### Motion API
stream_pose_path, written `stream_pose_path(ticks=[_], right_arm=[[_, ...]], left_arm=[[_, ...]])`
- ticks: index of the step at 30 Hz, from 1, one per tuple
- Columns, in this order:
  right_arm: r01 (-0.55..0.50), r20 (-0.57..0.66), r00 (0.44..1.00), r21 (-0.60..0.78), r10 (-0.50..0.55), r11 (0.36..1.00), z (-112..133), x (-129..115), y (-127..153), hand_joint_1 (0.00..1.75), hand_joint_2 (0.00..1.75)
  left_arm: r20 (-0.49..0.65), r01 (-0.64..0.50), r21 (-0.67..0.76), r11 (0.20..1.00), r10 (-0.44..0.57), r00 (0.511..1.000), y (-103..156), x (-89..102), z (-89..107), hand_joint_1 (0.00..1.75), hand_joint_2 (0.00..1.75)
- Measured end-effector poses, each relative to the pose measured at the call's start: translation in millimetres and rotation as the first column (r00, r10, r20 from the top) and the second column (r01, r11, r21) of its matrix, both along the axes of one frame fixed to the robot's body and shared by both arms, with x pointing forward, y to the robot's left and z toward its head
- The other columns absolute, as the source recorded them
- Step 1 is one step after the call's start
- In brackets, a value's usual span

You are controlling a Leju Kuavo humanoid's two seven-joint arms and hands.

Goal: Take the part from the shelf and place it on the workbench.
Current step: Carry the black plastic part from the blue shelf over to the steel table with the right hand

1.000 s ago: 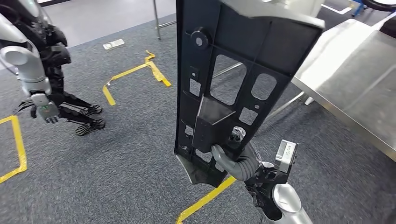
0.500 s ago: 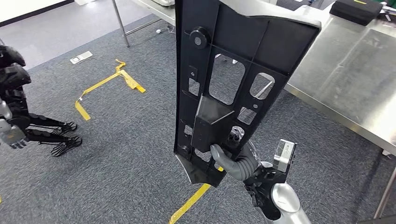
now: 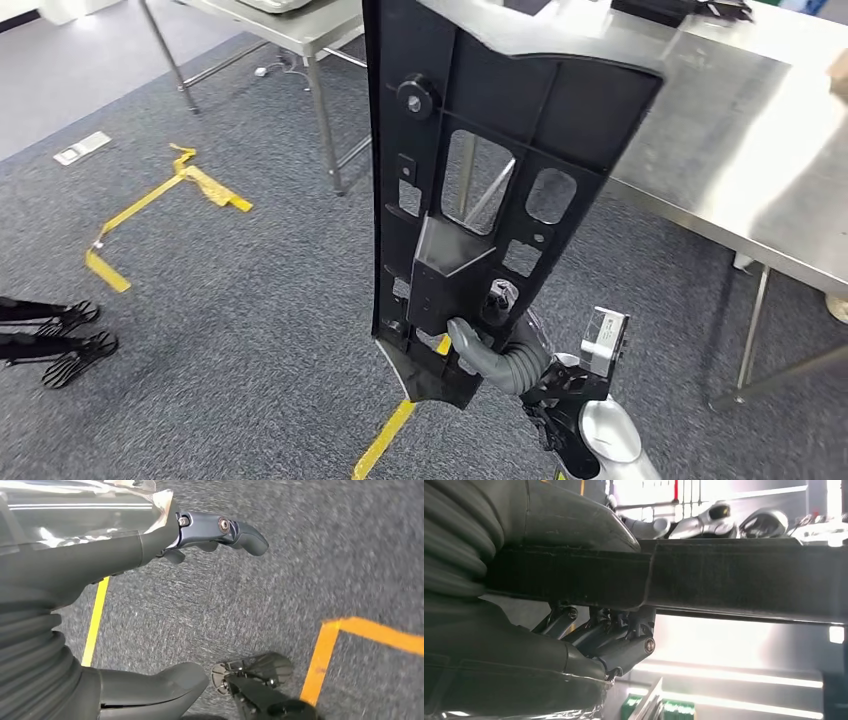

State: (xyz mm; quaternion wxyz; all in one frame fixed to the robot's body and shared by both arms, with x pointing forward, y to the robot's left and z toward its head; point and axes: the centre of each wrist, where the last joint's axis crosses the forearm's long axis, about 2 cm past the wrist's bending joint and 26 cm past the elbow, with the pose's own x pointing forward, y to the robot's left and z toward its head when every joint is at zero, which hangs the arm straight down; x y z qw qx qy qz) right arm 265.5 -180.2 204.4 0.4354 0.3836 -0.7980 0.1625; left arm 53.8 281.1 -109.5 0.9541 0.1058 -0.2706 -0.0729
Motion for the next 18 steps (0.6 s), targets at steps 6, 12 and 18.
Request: stream_pose_path(ticks=[6,12,18], right_arm=[[0.001,0.004,1.000,-0.006,-0.001,1.000,0.9,1.4,0.5,1.75,1.75],[0.001,0.008,1.000,-0.004,-0.001,1.000,2.4,2.3,1.2,1.75,1.75],[-0.001,0.003,1.000,-0.007,0.001,1.000,0.7,1.8,1.7,1.75,1.75]], left_arm=[[-0.002,0.014,-0.004,1.000,-0.014,1.000,1.2,4.3,0.5,0.00,1.75],[0.009,0.022,0.000,1.000,-0.022,1.000,2.5,9.2,1.2,0.00,1.75],[0.003,0.017,0.005,1.000,-0.017,1.000,6.0,6.0,0.7,0.00,1.75]])
